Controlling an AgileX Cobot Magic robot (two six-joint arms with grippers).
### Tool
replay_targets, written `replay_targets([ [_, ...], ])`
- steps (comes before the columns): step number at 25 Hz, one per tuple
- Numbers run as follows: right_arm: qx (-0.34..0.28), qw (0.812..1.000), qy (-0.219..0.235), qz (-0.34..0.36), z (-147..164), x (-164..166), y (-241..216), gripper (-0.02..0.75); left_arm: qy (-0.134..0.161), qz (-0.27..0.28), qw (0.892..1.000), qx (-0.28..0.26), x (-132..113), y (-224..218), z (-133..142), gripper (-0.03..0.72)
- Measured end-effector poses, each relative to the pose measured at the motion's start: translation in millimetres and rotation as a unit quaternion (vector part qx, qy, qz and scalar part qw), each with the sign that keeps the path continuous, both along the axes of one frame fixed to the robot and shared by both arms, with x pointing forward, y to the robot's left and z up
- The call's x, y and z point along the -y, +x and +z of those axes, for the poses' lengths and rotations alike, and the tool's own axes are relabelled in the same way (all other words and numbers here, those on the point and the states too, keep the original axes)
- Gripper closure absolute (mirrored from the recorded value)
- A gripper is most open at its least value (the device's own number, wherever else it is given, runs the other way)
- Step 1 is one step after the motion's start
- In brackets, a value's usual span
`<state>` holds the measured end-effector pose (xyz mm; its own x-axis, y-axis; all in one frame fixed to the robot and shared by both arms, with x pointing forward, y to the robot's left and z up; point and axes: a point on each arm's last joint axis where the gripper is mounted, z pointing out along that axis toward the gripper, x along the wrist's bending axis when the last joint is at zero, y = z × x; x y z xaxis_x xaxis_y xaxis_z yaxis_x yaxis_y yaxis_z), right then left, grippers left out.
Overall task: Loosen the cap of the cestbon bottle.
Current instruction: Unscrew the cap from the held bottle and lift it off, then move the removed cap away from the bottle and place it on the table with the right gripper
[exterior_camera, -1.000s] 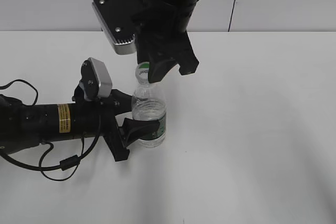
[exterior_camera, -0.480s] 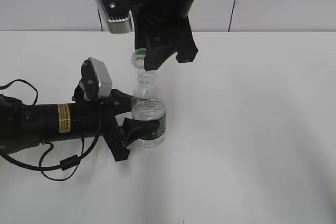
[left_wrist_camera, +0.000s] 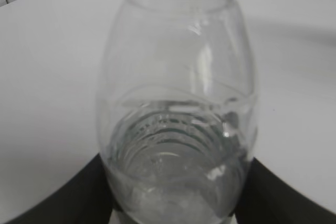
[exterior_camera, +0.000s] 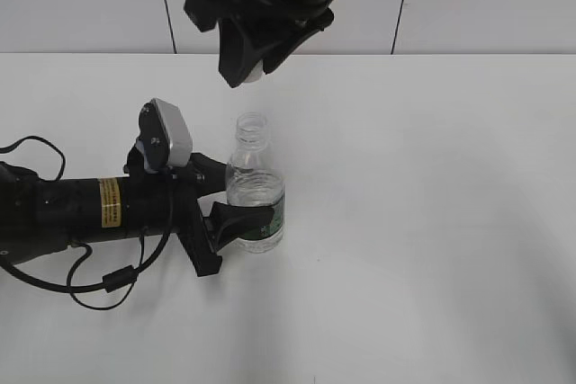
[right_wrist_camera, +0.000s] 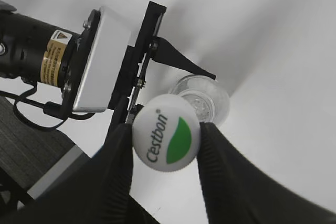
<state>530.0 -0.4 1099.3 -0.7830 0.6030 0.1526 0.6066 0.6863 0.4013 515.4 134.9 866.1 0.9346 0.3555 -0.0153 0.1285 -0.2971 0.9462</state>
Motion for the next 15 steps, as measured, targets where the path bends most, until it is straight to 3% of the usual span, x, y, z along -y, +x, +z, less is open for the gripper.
replay_targets([
  [9, 0.001, 0.997, -0.021, -0.08, -2, 14, 13, 0.44, 0.0, 0.0, 1.0, 0.0, 0, 0, 0, 0.298],
  [15, -0.017, 0.989, -0.051, -0.14, -19, 58, 40, 0.44, -0.006, 0.027, 1.0, -0.003, -1, 4, 1, 0.298],
])
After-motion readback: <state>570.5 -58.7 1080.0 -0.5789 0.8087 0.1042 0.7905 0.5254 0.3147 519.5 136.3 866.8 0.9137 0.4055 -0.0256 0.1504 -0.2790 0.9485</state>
